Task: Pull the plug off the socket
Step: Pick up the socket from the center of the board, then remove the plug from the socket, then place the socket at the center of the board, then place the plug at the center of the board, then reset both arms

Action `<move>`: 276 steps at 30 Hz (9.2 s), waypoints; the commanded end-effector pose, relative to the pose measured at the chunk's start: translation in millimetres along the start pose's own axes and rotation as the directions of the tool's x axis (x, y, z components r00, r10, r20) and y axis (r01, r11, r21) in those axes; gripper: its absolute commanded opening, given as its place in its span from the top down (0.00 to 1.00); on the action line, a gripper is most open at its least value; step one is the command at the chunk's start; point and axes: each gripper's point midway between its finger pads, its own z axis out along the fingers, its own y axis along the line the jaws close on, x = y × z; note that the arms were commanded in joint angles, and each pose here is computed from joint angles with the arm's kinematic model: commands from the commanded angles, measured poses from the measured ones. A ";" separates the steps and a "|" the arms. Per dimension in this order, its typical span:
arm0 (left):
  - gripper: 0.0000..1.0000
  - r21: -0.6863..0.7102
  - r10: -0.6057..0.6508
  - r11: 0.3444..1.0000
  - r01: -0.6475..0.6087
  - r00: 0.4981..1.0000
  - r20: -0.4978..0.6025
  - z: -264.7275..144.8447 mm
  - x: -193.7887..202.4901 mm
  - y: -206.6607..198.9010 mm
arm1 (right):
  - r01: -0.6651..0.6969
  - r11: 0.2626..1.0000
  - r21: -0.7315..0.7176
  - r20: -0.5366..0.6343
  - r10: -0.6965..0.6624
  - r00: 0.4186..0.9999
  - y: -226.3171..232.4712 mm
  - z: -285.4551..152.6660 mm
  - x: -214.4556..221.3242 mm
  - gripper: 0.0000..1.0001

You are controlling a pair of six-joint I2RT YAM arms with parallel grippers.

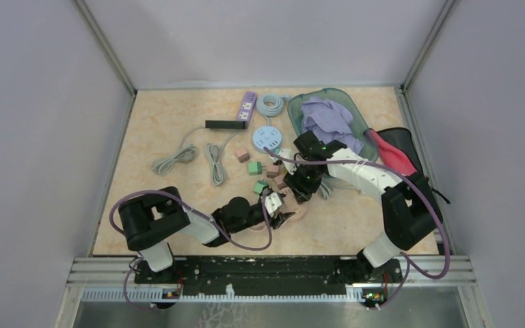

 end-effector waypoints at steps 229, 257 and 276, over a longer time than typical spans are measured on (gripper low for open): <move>0.50 -0.508 -0.655 -0.343 0.790 0.187 0.732 -286.7 84.1 221.5 | -0.002 0.998 -0.062 0.457 0.030 0.889 7.5 -10.6 -105.5 0.32; 0.00 -0.606 -0.688 0.038 0.795 0.460 0.561 -289.2 -67.4 234.0 | 0.192 0.981 -0.008 0.784 -0.113 0.610 4.2 -178.0 -66.6 0.32; 0.00 -0.235 -0.451 0.827 0.511 0.852 0.265 -250.1 -296.2 180.3 | 0.016 0.965 0.260 0.846 -0.236 0.479 17.2 -342.1 -98.1 0.10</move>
